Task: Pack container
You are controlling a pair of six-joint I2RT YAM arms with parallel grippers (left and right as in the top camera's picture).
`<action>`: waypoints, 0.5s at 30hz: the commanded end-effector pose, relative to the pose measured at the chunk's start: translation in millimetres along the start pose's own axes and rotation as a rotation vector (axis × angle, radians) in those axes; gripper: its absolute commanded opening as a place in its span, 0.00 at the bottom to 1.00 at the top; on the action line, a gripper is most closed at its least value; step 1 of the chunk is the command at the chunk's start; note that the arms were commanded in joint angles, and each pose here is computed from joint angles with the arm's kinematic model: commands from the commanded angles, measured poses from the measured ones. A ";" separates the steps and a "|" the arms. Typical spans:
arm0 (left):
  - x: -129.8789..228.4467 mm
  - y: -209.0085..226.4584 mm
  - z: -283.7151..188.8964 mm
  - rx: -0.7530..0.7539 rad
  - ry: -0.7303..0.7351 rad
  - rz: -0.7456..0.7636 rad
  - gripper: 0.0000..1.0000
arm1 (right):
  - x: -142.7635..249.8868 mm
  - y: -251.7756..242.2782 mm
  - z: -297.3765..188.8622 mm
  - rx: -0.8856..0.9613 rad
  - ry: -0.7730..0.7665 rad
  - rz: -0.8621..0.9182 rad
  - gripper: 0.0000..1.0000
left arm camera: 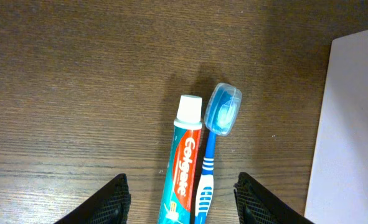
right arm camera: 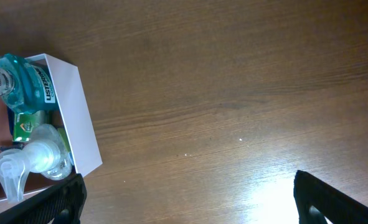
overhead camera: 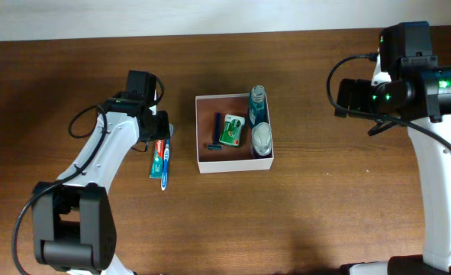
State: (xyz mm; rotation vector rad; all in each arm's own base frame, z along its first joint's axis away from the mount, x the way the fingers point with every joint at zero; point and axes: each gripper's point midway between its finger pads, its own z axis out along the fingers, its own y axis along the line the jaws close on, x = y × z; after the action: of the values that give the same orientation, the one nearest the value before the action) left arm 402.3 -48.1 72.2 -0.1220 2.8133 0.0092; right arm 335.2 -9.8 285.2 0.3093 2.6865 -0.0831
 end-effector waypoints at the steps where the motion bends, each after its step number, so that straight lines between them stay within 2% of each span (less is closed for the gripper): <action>1: 13.4 1.4 17.9 0.000 0.047 0.020 0.56 | -3.4 -5.4 -6.7 0.013 -0.028 0.014 0.98; 15: 36.3 5.3 66.1 -0.025 0.151 0.064 0.55 | -3.4 -5.4 -6.7 0.013 -0.028 0.014 0.98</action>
State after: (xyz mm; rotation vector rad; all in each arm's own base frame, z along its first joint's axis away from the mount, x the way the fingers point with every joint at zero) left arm 393.9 -46.9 14.3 -0.0563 2.9275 0.0467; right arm 335.2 -9.8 285.3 0.3099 2.6864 -0.0835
